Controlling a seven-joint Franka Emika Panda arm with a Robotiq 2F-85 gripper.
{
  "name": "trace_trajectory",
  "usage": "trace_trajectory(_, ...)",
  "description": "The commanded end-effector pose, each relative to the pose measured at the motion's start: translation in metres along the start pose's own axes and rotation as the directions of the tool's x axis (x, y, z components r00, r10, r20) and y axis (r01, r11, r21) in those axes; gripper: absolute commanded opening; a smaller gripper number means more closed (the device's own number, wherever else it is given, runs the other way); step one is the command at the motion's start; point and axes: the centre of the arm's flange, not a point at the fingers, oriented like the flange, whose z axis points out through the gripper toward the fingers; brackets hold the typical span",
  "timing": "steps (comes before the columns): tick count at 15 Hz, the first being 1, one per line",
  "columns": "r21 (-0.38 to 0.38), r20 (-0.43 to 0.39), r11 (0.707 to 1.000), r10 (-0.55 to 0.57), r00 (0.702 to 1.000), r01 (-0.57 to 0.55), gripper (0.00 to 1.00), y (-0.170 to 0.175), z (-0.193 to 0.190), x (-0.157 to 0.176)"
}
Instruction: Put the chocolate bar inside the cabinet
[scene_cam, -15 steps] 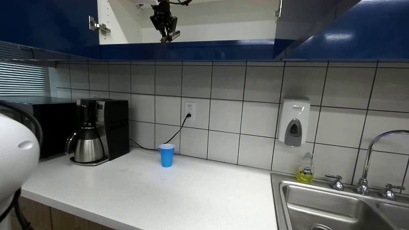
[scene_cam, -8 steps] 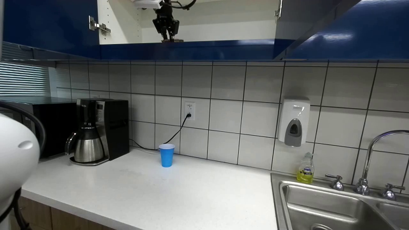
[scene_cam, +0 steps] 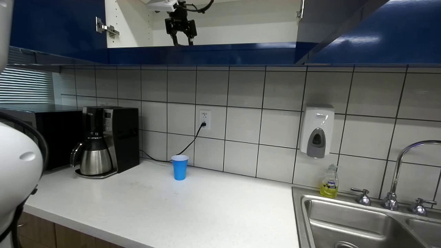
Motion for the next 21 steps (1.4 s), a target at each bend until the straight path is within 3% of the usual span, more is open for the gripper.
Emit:
trace_trajectory(1, -0.016, -0.001, 1.000, 0.026, 1.000, -0.026, 1.00, 0.002, -0.009, 0.001)
trace_trajectory(12, -0.013, -0.033, 1.000, 0.023, 0.999, -0.023, 1.00, 0.026, -0.043, -0.037)
trace_trajectory(21, -0.003, -0.050, 0.998, -0.066, 0.997, 0.066, 1.00, 0.034, -0.054, -0.127)
